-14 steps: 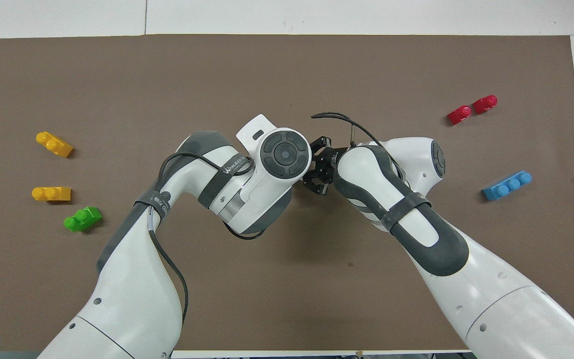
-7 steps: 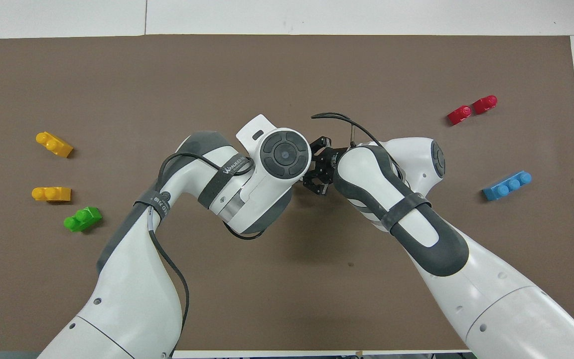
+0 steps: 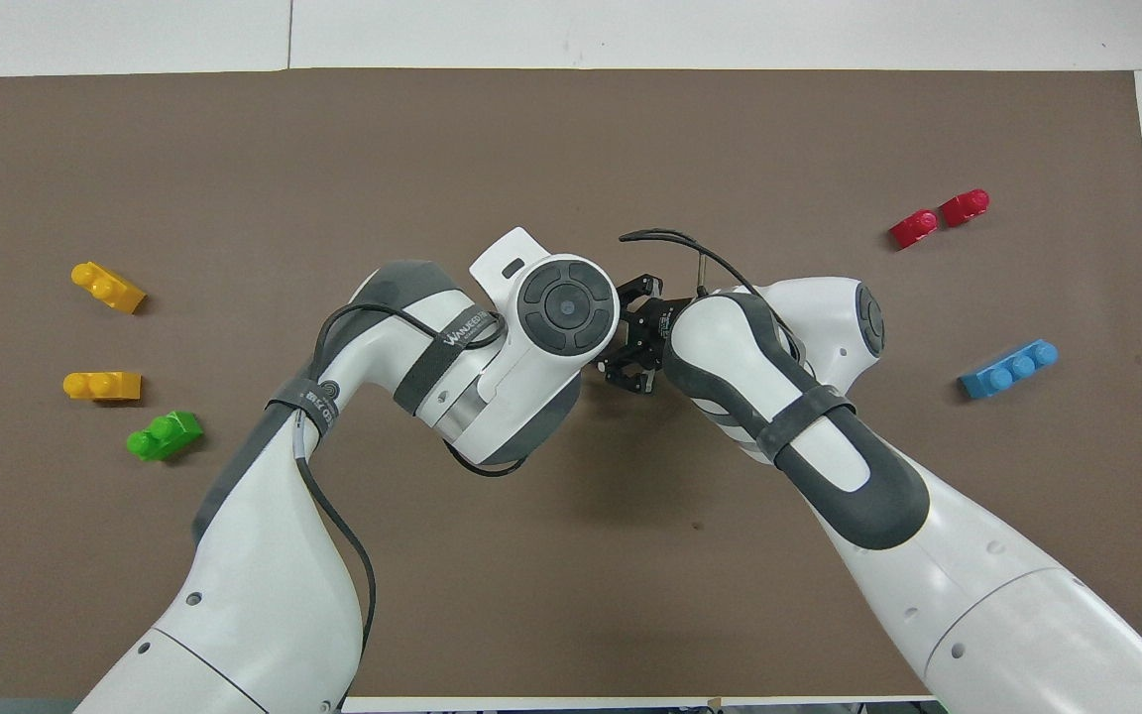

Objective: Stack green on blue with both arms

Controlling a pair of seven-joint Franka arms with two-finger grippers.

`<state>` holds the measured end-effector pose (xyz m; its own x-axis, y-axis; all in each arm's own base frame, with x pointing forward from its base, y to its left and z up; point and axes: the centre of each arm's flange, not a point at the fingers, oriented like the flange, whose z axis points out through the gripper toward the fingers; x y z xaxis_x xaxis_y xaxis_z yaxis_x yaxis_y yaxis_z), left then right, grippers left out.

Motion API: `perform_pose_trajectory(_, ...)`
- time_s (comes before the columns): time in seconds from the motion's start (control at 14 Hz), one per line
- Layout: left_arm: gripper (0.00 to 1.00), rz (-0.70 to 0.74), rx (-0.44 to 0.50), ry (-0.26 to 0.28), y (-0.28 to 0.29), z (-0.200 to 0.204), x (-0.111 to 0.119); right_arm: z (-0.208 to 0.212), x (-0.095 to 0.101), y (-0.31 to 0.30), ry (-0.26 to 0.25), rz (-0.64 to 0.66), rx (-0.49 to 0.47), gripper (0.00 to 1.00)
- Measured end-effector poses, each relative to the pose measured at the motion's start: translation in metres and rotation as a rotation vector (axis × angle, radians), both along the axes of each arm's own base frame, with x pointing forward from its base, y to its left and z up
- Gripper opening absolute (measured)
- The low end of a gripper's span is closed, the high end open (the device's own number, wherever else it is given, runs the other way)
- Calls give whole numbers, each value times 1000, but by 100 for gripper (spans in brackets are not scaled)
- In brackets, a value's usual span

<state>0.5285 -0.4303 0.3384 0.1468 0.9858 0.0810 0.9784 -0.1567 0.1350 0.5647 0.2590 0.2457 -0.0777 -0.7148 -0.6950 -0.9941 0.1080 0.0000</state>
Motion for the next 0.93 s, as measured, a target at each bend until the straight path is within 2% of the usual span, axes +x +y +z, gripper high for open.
perform_pose_trajectory(0.21, 100, 0, 0, 0, 0, 0, 0, -2, -1, 0, 4, 1, -2, 98)
perform_pose_trajectory(0.28, 100, 10, -6, 3, 1, 1, 1, -2, -1, 0, 4, 1, -2, 100)
perform_pose_trajectory(0.36, 100, 51, -37, 14, 15, 11, 13, -2, -1, -1, 4, 0, -2, 100)
perform_pose_trajectory(0.5, 100, 95, -81, 15, 66, 53, 41, -2, 0, -5, 7, -4, 1, 100)
perform_pose_trajectory(0.57, 100, 103, -91, 13, 82, 69, 47, -2, 2, -10, 16, -6, 8, 100)
perform_pose_trajectory(0.71, 100, 102, -96, 10, 87, 81, 45, -2, 9, -30, 42, -10, 31, 100)
perform_pose_trajectory(0.93, 100, 85, -92, 23, 78, 75, 37, -1, 21, -73, 56, 10, 13, 100)
